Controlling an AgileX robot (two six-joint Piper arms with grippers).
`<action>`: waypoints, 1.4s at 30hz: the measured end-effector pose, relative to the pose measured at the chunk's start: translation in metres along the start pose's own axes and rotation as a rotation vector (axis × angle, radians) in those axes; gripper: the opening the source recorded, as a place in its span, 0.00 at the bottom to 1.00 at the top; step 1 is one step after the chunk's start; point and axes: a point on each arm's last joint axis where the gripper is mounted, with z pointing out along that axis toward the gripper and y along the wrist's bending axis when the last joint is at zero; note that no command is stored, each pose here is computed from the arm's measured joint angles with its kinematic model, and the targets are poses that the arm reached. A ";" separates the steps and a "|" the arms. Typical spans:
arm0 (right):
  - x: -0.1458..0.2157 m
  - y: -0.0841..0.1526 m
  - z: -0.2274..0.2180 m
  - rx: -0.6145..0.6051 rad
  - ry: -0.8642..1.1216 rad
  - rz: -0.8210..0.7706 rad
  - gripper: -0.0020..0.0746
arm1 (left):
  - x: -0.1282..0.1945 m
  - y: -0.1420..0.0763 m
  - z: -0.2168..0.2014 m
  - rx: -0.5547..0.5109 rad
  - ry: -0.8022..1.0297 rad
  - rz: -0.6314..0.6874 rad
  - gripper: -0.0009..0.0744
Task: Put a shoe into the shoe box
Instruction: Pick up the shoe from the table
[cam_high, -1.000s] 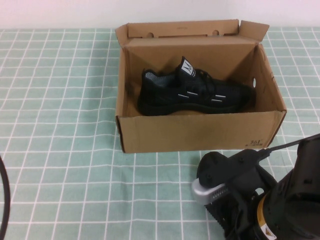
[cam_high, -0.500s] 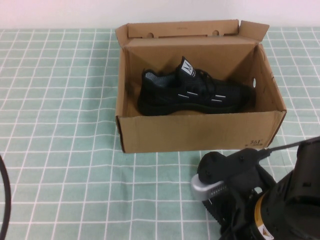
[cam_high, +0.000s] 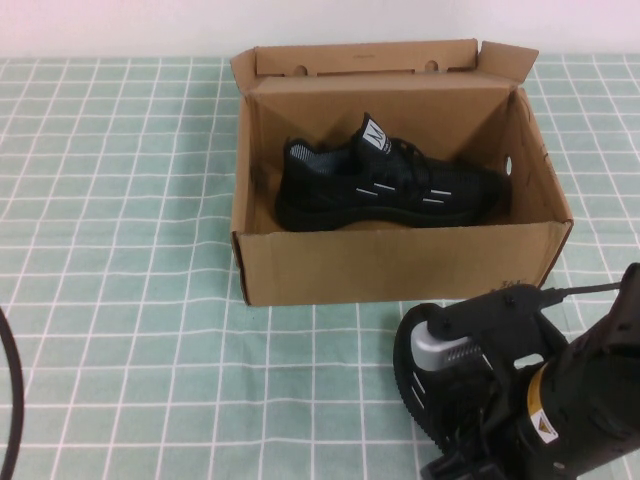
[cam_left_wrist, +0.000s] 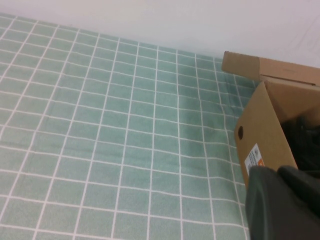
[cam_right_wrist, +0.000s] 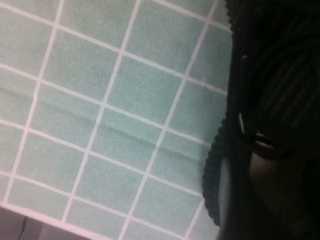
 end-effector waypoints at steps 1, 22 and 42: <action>0.000 0.000 0.000 -0.004 0.003 0.001 0.34 | 0.000 0.000 0.000 0.000 0.000 0.000 0.01; -0.009 0.011 0.044 0.037 0.114 -0.013 0.34 | 0.000 0.000 0.000 0.000 0.000 0.000 0.01; -0.013 0.010 0.073 0.118 0.175 -0.118 0.06 | 0.000 0.000 0.000 -0.001 0.002 0.000 0.01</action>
